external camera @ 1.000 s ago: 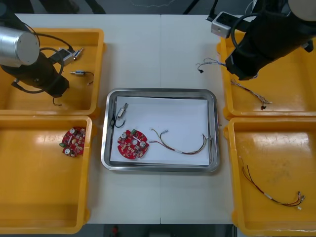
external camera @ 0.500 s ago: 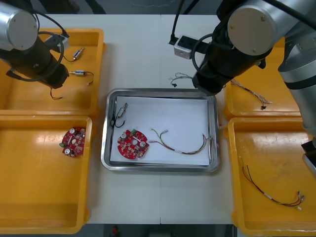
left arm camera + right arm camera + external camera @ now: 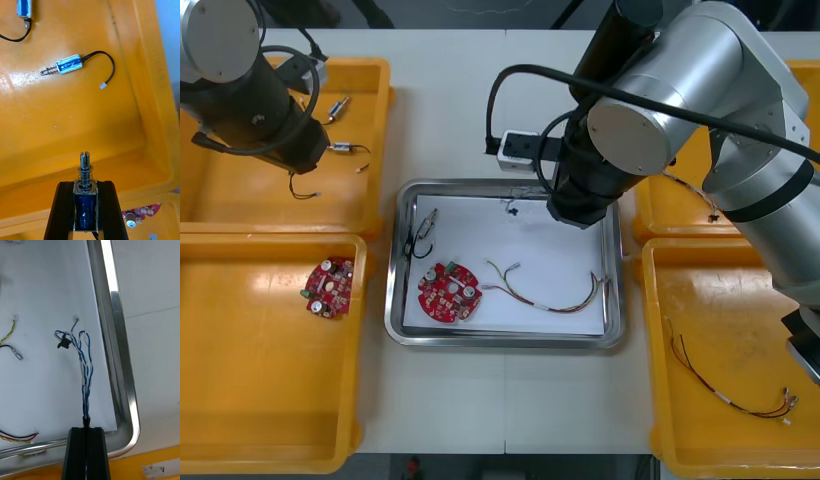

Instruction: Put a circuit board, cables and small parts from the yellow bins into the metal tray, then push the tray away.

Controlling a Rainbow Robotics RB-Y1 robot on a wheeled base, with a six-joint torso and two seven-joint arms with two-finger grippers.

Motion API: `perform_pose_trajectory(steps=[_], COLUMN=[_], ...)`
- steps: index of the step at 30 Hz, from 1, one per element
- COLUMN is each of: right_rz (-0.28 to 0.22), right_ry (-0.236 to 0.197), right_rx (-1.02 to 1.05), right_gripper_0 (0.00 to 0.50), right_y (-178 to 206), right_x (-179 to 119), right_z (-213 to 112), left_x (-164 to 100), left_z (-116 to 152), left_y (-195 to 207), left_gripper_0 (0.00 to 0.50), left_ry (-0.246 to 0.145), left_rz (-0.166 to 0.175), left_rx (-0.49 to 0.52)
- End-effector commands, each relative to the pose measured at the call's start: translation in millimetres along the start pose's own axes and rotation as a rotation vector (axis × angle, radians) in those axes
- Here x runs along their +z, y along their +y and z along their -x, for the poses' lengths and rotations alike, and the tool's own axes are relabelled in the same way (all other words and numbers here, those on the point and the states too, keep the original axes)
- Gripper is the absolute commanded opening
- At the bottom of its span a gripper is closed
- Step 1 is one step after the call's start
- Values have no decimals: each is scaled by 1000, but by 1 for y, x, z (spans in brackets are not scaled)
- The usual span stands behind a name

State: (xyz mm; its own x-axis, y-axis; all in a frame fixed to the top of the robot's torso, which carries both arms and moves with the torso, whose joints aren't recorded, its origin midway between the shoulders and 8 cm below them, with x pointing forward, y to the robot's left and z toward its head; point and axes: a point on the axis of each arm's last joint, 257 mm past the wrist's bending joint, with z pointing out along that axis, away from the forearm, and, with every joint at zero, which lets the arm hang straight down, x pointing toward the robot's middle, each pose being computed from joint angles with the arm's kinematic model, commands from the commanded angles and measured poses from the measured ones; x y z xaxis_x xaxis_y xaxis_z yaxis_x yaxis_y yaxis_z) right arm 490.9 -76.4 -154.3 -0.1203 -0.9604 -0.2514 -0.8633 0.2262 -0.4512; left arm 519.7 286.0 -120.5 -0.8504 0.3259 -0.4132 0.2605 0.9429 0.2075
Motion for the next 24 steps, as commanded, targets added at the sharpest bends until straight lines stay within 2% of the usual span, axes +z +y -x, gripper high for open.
perform_pose_trajectory(steps=[1, 7, 13, 18, 24], right_rz=[-10, -43, -34, -59, -65], right_ry=[-35, -8, -3, 13, 7], right_rx=[-80, -131, -143, -163, -150], right_gripper_0=[0, 0, 0, 0, 0], right_y=[15, 22, 33, 34, 29], right_x=[9, 27, 45, 62, 73], right_z=[12, 6, 2, -5, -9], left_x=[-17, -25, -26, -27, -27], left_z=[7, 15, 16, 17, 17], left_y=[-11, -16, -17, -20, -19], left_gripper_0=[0, 0, 0, 0, 2], left_ry=[-43, -84, -88, -92, -93], left_rz=[-9, -9, -11, -17, -17], left_rx=[-11, -37, -59, -67, -77])
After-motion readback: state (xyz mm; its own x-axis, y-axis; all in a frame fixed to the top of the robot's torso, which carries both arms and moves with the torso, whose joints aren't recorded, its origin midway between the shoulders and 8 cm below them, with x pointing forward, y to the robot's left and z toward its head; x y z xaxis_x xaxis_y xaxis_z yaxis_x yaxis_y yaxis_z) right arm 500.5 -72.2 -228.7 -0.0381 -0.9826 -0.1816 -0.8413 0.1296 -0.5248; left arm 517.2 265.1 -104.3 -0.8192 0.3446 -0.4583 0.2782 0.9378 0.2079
